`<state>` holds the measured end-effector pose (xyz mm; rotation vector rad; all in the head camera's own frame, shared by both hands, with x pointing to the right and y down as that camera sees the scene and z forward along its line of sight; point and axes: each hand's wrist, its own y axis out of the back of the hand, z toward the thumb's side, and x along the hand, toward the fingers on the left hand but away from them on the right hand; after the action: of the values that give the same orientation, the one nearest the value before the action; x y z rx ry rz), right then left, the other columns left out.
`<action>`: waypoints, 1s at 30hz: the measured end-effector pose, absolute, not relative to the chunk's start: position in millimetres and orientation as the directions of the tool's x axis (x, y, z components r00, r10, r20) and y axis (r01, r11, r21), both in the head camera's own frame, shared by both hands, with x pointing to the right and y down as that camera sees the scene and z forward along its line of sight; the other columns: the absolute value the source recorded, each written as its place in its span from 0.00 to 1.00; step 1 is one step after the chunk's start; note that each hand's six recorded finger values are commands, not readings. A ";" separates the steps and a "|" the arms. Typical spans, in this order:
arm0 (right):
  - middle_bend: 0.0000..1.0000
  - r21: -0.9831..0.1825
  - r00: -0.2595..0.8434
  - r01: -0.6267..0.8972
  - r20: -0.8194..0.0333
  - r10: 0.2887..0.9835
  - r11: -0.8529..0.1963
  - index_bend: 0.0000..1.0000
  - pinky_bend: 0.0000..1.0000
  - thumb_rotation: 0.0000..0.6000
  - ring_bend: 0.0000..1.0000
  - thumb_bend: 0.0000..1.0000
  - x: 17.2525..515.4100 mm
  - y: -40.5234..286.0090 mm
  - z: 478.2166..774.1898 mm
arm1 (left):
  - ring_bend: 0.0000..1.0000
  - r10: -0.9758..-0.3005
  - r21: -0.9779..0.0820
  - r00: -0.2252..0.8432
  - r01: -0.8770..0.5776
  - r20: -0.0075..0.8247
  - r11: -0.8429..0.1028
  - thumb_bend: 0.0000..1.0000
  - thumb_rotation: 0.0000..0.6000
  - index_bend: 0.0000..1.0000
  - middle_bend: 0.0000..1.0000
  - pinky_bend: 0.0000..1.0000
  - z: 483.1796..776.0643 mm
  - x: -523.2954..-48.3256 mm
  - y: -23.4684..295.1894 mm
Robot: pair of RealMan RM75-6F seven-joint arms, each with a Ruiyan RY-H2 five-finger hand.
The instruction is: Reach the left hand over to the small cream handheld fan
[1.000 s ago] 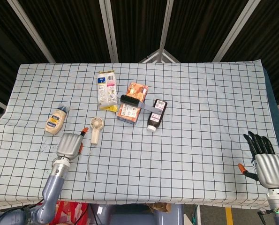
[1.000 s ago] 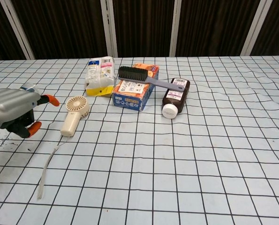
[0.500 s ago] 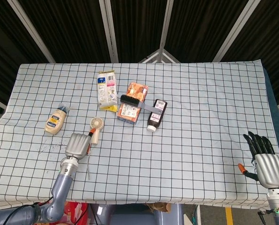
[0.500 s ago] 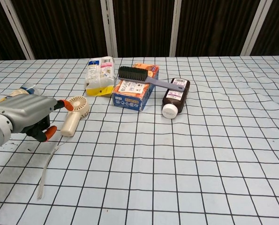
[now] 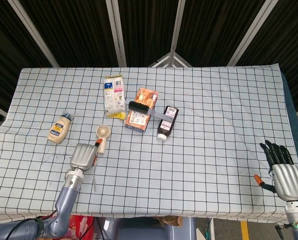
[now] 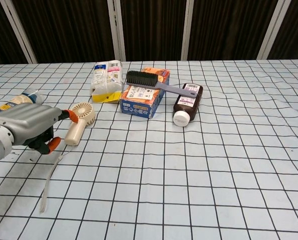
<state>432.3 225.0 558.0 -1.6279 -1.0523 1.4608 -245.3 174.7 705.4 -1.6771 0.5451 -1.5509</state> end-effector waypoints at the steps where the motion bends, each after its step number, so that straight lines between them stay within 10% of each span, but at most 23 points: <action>1: 0.00 -0.898 0.034 0.116 -0.424 0.905 -0.425 0.04 0.00 1.00 0.00 0.28 432.4 225.0 558.0 | 0.69 -0.752 -0.769 0.165 0.189 0.638 -0.611 0.73 1.00 0.18 0.95 0.71 706.0 -245.5 174.8; 30: 0.00 -0.898 0.032 0.114 -0.423 0.905 -0.424 0.04 0.00 1.00 0.00 0.28 432.3 224.9 558.1 | 0.69 -0.768 -0.786 0.169 0.171 0.618 -0.594 0.74 1.00 0.18 0.95 0.71 706.9 -244.5 171.1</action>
<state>432.3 224.9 558.1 -1.6239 -1.0521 1.4623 -244.5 171.1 706.9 -1.6735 0.5762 -1.5341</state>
